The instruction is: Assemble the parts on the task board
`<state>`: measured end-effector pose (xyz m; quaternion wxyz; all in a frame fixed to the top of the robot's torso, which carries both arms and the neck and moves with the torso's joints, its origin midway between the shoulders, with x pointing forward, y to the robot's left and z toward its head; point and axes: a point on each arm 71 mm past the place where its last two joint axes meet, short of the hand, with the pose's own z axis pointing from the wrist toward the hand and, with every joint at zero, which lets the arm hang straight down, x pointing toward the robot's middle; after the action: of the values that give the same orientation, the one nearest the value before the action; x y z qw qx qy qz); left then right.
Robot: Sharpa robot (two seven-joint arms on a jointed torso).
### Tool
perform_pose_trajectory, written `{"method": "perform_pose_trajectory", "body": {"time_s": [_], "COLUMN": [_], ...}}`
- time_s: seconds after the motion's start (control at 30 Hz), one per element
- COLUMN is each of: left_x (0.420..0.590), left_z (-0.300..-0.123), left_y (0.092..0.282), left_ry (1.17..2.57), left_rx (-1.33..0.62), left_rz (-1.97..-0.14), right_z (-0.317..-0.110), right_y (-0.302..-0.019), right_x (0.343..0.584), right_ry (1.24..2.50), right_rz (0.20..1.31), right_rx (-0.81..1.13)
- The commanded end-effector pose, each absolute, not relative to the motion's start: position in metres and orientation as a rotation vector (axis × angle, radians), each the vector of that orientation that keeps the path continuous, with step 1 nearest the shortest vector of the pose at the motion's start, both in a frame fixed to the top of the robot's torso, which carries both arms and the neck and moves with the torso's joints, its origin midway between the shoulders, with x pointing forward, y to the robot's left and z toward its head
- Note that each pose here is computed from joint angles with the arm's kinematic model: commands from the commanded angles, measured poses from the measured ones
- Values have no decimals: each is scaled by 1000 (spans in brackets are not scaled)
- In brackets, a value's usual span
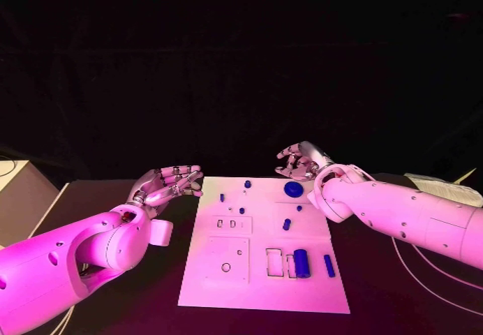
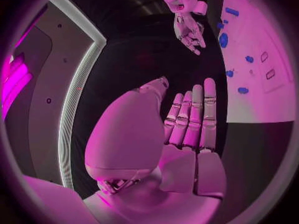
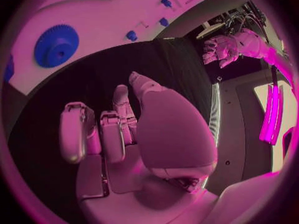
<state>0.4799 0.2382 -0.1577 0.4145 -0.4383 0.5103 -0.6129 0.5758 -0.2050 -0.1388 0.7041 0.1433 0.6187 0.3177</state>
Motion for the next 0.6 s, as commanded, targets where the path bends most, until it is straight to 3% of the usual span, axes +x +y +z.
{"method": "perform_pose_trajectory", "body": {"time_s": [0.03, 0.27, 0.6], "left_x": [480, 480, 479], "left_z": [-158, -160, -162], "left_y": [238, 240, 242], "left_ry": [1280, 1283, 1289], "left_rx": [-1097, -1100, -1104], "left_rz": [-1554, -1551, -1548], "right_z": [-133, -135, -144], "right_y": [-211, -229, -243], "right_x": [570, 565, 565], "right_ry": [1368, 1459, 1553], "right_rz": [743, 655, 411], "right_rx": [273, 136, -37]}}
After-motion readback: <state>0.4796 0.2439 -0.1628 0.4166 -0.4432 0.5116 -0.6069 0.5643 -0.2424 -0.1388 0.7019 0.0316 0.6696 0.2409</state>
